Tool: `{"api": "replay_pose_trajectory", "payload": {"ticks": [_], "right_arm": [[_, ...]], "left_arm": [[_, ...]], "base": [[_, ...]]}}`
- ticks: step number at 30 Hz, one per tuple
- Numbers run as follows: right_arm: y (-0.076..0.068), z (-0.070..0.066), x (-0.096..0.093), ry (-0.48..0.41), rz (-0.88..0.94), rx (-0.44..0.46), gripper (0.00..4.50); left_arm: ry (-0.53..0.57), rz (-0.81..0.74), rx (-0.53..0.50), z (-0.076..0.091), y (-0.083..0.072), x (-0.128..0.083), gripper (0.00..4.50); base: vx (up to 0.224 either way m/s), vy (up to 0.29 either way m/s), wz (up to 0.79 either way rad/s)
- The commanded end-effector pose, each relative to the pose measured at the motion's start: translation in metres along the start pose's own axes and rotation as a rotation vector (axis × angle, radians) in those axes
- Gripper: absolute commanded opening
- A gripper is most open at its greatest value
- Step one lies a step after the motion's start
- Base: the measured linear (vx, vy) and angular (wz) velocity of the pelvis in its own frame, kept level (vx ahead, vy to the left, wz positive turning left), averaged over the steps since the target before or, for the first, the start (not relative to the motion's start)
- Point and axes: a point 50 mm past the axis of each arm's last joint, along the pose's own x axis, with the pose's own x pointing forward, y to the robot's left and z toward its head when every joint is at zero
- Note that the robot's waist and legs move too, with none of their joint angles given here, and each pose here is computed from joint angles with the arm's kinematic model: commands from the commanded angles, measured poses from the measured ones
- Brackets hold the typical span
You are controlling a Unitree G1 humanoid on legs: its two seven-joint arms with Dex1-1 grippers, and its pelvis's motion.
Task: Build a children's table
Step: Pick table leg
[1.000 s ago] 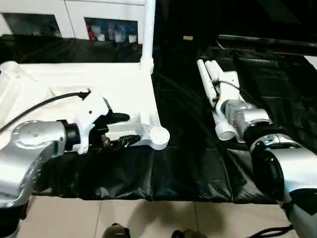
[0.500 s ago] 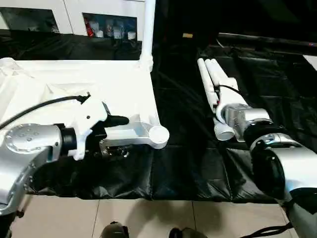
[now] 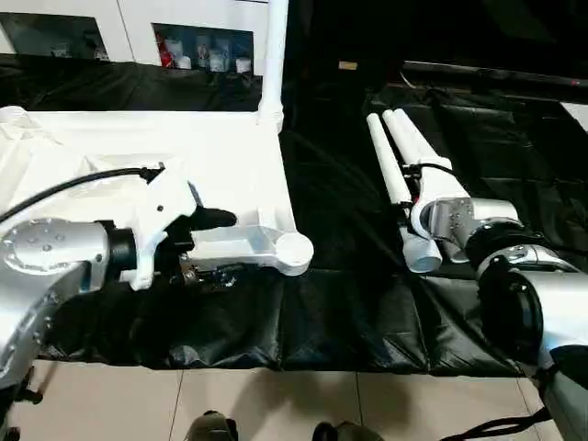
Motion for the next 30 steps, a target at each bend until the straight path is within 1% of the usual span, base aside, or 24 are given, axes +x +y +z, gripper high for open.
{"api": "replay_pose_trajectory", "payload": {"ticks": [1, 2, 4, 5, 6, 7, 9, 10, 12, 15, 17, 19, 20, 22, 23, 25, 26, 28, 30], "right_arm": [[-0.002, 0.001, -0.001, 0.002, 0.004, 0.02, 2.41], [-0.002, 0.001, -0.001, 0.0, 0.004, 0.02, 2.18], [-0.001, 0.002, -0.001, -0.012, 0.009, 0.032, 2.12], [-0.001, 0.002, 0.0, -0.024, 0.017, 0.054, 2.1], [-0.001, 0.002, 0.0, -0.024, 0.017, 0.054, 1.92], [0.0, 0.003, 0.0, -0.04, 0.022, 0.071, 1.87], [0.0, 0.004, 0.0, -0.057, 0.025, 0.081, 1.84], [0.002, 0.006, 0.0, -0.083, 0.045, 0.096, 1.84], [0.004, 0.008, 0.0, -0.103, 0.071, 0.118, 1.82], [0.008, 0.013, -0.001, -0.156, 0.116, 0.148, 1.81], [0.012, 0.023, -0.003, -0.24, 0.177, 0.153, 1.81], [0.014, 0.028, -0.005, -0.276, 0.206, 0.164, 1.81], [0.016, 0.034, -0.008, -0.317, 0.253, 0.18, 1.81], [0.018, 0.039, -0.01, -0.34, 0.296, 0.193, 1.81], [0.022, 0.045, -0.014, -0.383, 0.364, 0.191, 1.81], [0.023, 0.049, -0.017, -0.42, 0.415, 0.188, 1.81], [0.023, 0.05, -0.018, -0.423, 0.423, 0.19, 1.81], [0.027, 0.054, -0.024, -0.491, 0.525, 0.194, 1.81], [0.032, 0.056, -0.032, -0.541, 0.66, 0.21, 1.81]], "left_arm": [[0.002, 0.015, 0.009, 0.001, 0.003, 0.002, 4.35], [0.003, 0.036, 0.014, 0.001, 0.005, 0.003, 4.35], [0.004, 0.061, 0.018, 0.001, 0.008, 0.005, 4.35], [-0.016, 0.105, 0.013, 0.001, 0.013, 0.008, 4.35], [-0.016, 0.105, 0.013, 0.001, 0.013, 0.008, 4.35], [-0.03, 0.135, 0.012, 0.002, 0.016, 0.01, 4.35], [-0.043, 0.155, 0.008, 0.002, 0.019, 0.012, 4.35], [-0.068, 0.176, -0.018, 0.003, 0.022, 0.016, 4.35], [-0.092, 0.197, -0.031, 0.005, 0.024, 0.02, 4.35], [-0.129, 0.235, -0.066, 0.007, 0.03, 0.028, 4.35], [-0.168, 0.29, -0.114, 0.01, 0.036, 0.038, 4.35], [-0.19, 0.299, -0.134, 0.013, 0.038, 0.043, 4.35], [-0.221, 0.326, -0.157, 0.017, 0.042, 0.051, 4.35], [-0.248, 0.373, -0.17, 0.021, 0.047, 0.058, 4.35], [-0.279, 0.41, -0.228, 0.027, 0.052, 0.067, 4.35], [-0.329, 0.41, -0.241, 0.034, 0.054, 0.072, 4.35], [-0.334, 0.409, -0.247, 0.035, 0.054, 0.073, 4.35], [-0.383, 0.404, -0.311, 0.042, 0.055, 0.08, 4.35], [-0.413, 0.366, -0.359, 0.048, 0.053, 0.085, 4.35]], "base": [[0.0, 0.0, 0.0], [0.0, 0.0, 0.0], [0.0, 0.0, 0.0], [0.0, 0.0, 0.0], [0.0, 0.0, 0.0], [0.0, 0.0, 0.0], [0.0, 0.0, 0.0], [0.0, 0.0, 0.0], [0.0, 0.0, 0.0], [0.0, 0.0, 0.0], [0.0, 0.0, 0.0], [0.0, 0.0, 0.0], [0.0, 0.0, 0.0], [0.0, 0.0, 0.0], [0.0, 0.0, 0.0], [0.0, 0.0, 0.0], [0.0, 0.0, 0.0], [0.0, 0.0, 0.0], [0.0, 0.0, 0.0]]}}
